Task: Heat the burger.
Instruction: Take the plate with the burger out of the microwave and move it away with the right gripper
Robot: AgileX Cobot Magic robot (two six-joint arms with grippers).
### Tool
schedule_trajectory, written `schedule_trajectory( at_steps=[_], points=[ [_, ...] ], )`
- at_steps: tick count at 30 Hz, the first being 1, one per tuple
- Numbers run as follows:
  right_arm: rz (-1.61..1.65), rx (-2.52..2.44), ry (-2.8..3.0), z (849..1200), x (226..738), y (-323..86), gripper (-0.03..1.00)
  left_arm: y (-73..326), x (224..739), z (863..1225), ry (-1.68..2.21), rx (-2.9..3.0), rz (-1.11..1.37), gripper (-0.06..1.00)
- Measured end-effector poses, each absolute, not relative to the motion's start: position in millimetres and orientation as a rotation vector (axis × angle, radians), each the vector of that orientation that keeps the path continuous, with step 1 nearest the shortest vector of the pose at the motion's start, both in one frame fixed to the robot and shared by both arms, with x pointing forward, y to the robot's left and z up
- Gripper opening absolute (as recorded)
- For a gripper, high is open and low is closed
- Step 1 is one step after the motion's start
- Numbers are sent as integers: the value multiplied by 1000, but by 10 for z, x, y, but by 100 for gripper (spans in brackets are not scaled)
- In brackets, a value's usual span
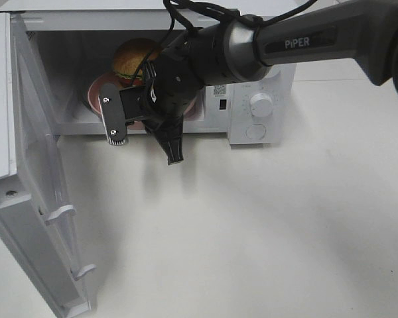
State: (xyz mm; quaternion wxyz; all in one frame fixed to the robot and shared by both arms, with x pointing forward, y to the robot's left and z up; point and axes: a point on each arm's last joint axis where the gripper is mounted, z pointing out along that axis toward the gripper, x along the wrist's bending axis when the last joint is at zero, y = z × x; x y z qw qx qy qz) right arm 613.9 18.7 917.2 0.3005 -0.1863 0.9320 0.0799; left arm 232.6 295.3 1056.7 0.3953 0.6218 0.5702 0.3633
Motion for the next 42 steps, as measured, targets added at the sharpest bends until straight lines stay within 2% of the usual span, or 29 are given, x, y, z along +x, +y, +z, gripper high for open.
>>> schedule_trajectory(
  at_steps=[15,42],
  points=[
    [250,-534,2445,9271,5882,-10,6,2953,2326,10567,1446,1576,921,99],
    [352,-657,2371,9412,5086,-576,6,2953,2326,10567,1446,1576,921,99]
  ],
)
